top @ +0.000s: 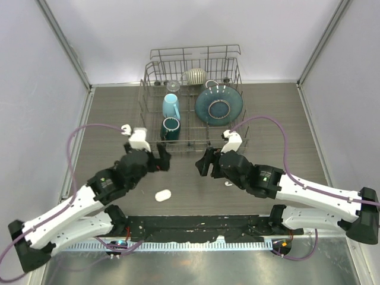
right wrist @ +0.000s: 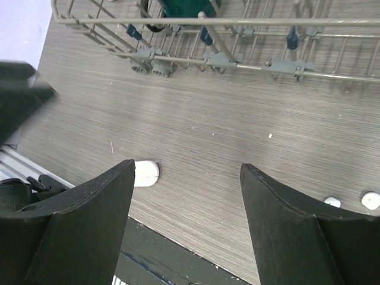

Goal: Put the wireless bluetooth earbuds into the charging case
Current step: Pick up the charging case at the center of the board.

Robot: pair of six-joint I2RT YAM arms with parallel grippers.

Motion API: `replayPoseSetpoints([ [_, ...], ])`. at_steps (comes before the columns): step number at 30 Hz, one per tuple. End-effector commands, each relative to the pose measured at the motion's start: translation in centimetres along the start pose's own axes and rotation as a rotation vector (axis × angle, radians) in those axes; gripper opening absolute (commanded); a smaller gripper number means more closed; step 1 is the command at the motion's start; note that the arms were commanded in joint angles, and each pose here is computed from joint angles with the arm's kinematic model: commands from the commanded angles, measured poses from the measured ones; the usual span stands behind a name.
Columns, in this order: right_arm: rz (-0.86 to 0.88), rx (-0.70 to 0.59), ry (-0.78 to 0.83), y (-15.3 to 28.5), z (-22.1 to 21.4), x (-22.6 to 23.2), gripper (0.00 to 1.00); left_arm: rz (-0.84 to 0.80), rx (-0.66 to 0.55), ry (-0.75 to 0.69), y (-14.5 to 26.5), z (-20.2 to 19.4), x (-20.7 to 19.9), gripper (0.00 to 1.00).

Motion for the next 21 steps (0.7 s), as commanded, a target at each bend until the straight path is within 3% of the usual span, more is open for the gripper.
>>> replayPoseSetpoints([
  [1, 0.006, -0.093, -0.02, 1.3, 2.1, 0.1, 0.77, 0.249, -0.136, 0.019, 2.1, 4.3, 4.5, 1.0],
  [6, 0.004, -0.123, -0.028, 2.4, 3.0, -0.4, 0.78, 0.369, -0.194, -0.002, 2.5, 8.0, 6.9, 1.0],
  [9, 0.021, -0.136, -0.032, 2.9, 3.5, -0.3, 0.78, 0.479, -0.073, 0.039, -0.3, 9.6, 9.9, 1.0],
  [10, 0.025, -0.137, -0.029, 3.0, 3.7, -0.2, 0.79, 0.432, -0.043, 0.062, -1.1, 9.9, 10.5, 1.0],
  [12, 0.023, -0.14, -0.02, 3.3, 4.0, -0.2, 0.79, 0.534, -0.055, 0.147, -2.4, 10.9, 14.3, 1.0],
  [17, 0.028, -0.17, -0.026, 4.1, 4.8, -0.1, 0.8, 0.516, -0.041, 0.29, -5.9, 11.3, 20.2, 1.0],
  [18, 0.024, -0.176, -0.025, 4.1, 4.9, -0.1, 0.81, 0.511, 0.037, 0.295, -8.0, 10.3, 21.1, 0.99],
  [21, 0.017, -0.195, -0.017, 4.3, 5.3, -0.3, 0.82, 0.506, 0.12, 0.288, -11.9, 9.6, 23.1, 0.98],
])
Point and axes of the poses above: each gripper's point midway between its finger pads, its own y axis back along the fingers, its own x axis along the line the jaws close on, z = x × y, the point moved 10 cm from there along y, back along the fingers, and after that the axes turned 7 degrees about -y, right-handed, at the moved point
